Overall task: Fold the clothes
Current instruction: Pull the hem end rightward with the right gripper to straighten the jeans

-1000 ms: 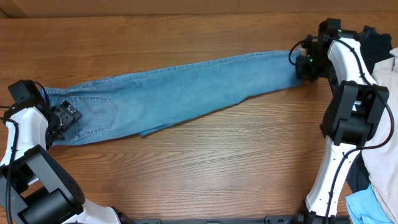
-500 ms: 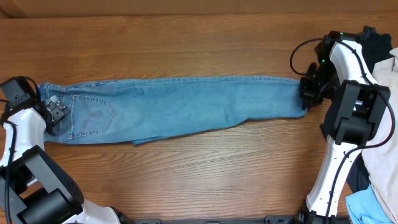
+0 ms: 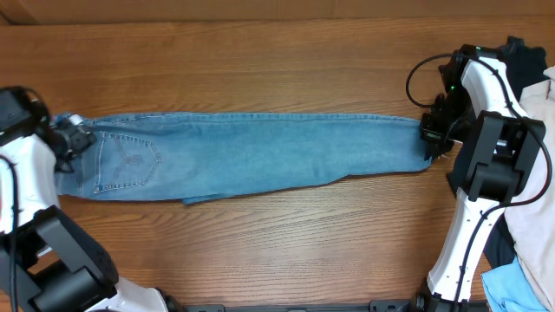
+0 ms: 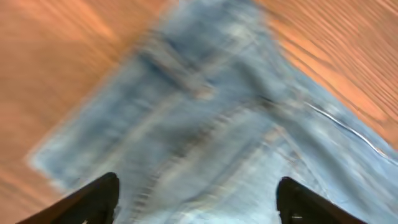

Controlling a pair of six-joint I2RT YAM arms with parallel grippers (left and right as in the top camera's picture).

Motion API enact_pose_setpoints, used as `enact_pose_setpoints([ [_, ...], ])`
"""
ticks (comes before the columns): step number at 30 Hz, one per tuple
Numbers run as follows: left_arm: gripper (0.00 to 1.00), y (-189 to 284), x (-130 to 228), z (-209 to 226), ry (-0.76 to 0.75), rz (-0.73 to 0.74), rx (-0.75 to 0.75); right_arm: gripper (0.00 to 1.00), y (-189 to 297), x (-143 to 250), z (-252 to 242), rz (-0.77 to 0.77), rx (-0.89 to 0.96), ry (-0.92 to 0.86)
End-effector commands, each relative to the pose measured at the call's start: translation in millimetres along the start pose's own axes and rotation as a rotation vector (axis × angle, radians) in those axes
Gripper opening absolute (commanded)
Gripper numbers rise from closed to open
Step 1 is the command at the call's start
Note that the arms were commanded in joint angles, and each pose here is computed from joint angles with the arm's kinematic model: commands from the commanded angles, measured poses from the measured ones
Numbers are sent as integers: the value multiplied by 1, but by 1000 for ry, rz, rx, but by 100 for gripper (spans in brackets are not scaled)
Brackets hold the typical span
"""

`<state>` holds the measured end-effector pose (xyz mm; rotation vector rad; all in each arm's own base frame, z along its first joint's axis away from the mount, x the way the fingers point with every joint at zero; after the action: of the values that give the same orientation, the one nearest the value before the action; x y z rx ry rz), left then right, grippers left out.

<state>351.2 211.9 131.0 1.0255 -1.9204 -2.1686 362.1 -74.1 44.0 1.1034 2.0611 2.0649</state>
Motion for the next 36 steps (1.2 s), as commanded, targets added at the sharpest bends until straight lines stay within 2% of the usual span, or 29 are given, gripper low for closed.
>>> enact_pose_setpoints([
  [1,77,-5,7,-27,-83,16,55,4,-4,-4,-7,6,15,-23],
  [11,75,-60,21,-33,-100,86,44,4,-4,-4,-6,2,13,-11],
  [15,80,-94,18,-24,-105,70,0,4,-4,-5,-6,0,13,-11],
  [18,86,-108,13,-6,-37,42,-84,4,-4,-6,-6,-7,11,-11],
  [20,88,-112,10,4,34,23,-112,4,-4,-7,-6,-8,10,-11],
  [25,86,-128,7,24,203,-10,-108,4,-4,-10,-5,-24,5,-3],
  [29,89,-137,3,29,214,-32,-73,4,-4,-11,-4,-29,3,-4],
  [36,80,-120,-28,53,202,-77,-48,4,-4,-11,-2,-28,-9,-3],
])
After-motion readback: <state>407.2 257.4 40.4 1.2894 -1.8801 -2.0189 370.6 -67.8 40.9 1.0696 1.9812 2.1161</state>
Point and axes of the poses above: each gripper's point midway between its finger pads, its own y axis back along the fingers, its own z axis along the line the jaws close on, x = y × z, the point moved 3 cm from there along y, back along the fingers, and after that the axes turned 11 degrees about -y, right-handed, at the moved point
